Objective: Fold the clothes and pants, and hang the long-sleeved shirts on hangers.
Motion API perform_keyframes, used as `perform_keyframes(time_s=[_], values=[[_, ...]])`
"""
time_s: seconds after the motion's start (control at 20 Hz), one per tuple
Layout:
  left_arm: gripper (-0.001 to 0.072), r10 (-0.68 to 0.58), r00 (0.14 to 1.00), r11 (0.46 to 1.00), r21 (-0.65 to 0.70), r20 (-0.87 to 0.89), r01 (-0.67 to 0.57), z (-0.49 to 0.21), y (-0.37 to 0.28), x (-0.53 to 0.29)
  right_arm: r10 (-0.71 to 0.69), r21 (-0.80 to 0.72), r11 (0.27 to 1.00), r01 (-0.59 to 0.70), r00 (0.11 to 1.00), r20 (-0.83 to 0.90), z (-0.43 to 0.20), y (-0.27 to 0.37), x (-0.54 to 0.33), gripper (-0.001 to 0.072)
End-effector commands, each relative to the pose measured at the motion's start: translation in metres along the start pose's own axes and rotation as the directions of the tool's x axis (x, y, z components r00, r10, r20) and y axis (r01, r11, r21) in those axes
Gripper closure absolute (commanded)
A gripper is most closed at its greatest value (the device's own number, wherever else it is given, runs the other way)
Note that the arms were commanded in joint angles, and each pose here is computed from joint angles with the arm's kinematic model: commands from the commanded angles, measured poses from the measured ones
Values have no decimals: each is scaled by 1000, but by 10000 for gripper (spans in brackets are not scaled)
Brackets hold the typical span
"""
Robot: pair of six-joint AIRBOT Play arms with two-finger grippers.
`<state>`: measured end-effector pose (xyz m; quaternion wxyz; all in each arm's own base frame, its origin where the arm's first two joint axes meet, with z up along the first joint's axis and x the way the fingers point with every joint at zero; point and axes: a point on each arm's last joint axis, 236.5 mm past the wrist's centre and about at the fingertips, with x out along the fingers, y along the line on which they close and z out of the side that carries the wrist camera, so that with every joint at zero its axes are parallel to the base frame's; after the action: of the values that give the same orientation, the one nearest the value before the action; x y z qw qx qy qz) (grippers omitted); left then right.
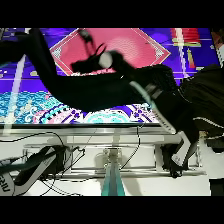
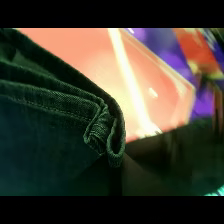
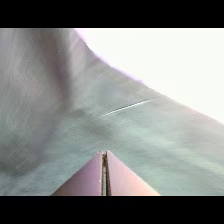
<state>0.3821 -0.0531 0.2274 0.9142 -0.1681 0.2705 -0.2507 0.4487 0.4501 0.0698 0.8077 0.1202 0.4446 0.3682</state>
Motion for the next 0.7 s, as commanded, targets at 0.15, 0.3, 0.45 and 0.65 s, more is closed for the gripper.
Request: perform_keyframes(time_s=[0.15, 0.3, 0.45, 0.65], values=[[603, -271, 942, 959, 26, -200, 282, -73, -113, 97, -149, 108, 984, 144, 988, 34, 52, -102, -119, 694], [2, -336, 911, 933, 47, -237, 356, -94, -157, 114, -171, 128, 978, 165, 985, 36, 57, -114, -149, 694], [5, -315, 925, 943, 43, -214, 331, -84, -145, 109, -187, 119, 975, 185, 982, 7, 51, -118, -162, 694], [12, -40, 977, 999, -22, -208, 36, -66, -33, 73, -190, 16, 982, 191, 981, -46, 38, -118, -162, 694]])
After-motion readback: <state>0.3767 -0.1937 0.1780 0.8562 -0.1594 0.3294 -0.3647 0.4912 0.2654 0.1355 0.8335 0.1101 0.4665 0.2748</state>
